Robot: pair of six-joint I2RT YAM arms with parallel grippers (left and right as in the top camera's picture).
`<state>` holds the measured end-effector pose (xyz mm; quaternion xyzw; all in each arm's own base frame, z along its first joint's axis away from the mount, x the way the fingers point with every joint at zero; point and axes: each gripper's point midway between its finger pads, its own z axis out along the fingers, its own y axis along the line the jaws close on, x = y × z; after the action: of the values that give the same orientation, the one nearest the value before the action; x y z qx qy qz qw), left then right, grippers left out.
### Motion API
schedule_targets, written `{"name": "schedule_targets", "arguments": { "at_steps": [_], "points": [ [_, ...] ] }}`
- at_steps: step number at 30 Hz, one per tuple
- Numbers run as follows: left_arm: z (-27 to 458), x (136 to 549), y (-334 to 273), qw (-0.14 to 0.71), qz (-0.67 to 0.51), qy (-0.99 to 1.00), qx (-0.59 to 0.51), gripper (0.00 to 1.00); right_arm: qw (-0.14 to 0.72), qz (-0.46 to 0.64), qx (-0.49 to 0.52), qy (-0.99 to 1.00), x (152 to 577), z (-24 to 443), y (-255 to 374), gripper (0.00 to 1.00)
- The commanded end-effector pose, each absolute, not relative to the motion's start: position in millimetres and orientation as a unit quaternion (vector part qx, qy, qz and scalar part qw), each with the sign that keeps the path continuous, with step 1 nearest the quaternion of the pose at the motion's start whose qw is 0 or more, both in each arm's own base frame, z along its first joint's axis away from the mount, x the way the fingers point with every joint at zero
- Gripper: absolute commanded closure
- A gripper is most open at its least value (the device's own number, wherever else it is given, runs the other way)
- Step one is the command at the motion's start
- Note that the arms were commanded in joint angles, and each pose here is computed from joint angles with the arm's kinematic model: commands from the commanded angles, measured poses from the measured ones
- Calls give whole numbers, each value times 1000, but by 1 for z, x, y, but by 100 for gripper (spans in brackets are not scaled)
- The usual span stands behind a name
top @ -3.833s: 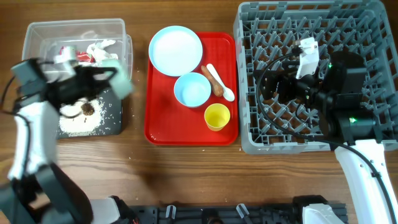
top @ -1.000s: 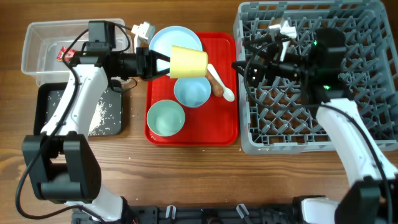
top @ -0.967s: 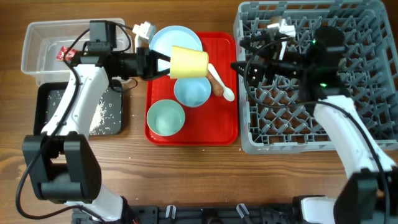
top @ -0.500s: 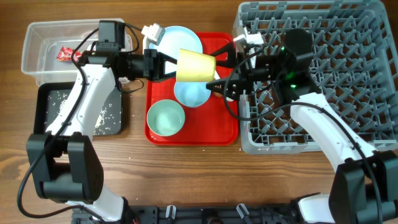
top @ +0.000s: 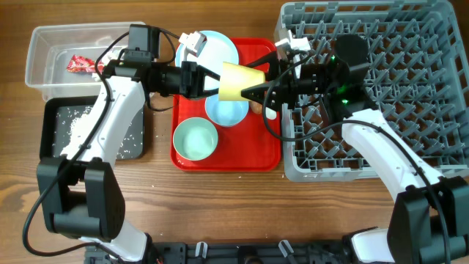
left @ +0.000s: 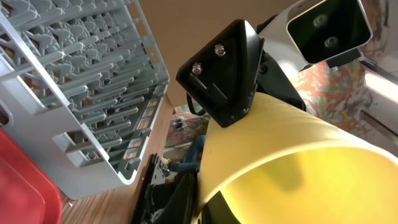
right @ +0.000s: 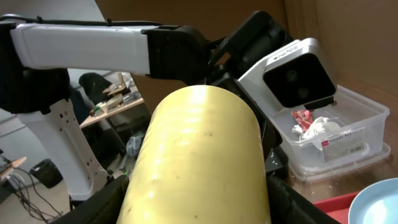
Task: Sort waste into correct bins and load items into the dishwasher rack
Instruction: 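Lift the yellow cup and hand it to the right gripper, then place the yellow cup upside down in the dish rack with right gripper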
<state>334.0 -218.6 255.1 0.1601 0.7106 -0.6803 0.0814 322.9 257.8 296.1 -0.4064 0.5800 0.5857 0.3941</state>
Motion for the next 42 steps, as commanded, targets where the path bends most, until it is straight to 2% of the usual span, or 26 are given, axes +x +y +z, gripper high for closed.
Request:
{"name": "schedule_targets", "arguments": {
  "at_steps": [1, 4, 5, 6, 10, 13, 18, 21, 24, 28, 32, 37, 42],
  "points": [
    [262, 334, -220, 97, -671, 715, 173, 96, 391, 590, -427, 563, 316, 301, 263, 39],
    [262, 334, -220, 99, -670, 715, 174, 95, 391, 590, -427, 563, 316, 301, 263, 46],
    [262, 334, -220, 99, -670, 715, 174, 88, 391, 590, -427, 563, 316, 301, 263, 49],
    [262, 334, -220, 99, -670, 715, 174, 86, 392, 589, -427, 563, 317, 301, 262, 51],
    [262, 334, -220, 99, -670, 715, 174, 83, 394, 588, -423, 566, 319, 301, 259, 65],
    [262, 334, -220, 100, -670, 714, 175, 82, 396, 586, -417, 571, 323, 301, 253, 66],
    [262, 335, -220, 102, -669, 715, 176, 80, 395, 586, -399, 583, 334, 300, 226, 74],
    [251, 342, -219, 113, -643, 738, 168, 80, 395, 574, -288, 657, 370, 287, 198, 76],
    [209, 367, -206, 146, -532, 824, 130, 80, 401, 483, -110, 771, 422, 237, 161, 78],
    [162, 391, -171, 174, -377, 906, 81, 80, 397, 404, -29, 824, 433, 216, 136, 78],
    [143, 402, -145, 191, -287, 937, 57, 78, 381, 288, 31, 878, 423, 225, 99, 79],
    [132, 412, -121, 207, -212, 954, 38, 76, 309, 157, 72, 935, 379, 243, 59, 80],
    [127, 416, -107, 214, -171, 961, 28, 73, 178, 63, 105, 976, 321, 206, 34, 80]
  ]
}}
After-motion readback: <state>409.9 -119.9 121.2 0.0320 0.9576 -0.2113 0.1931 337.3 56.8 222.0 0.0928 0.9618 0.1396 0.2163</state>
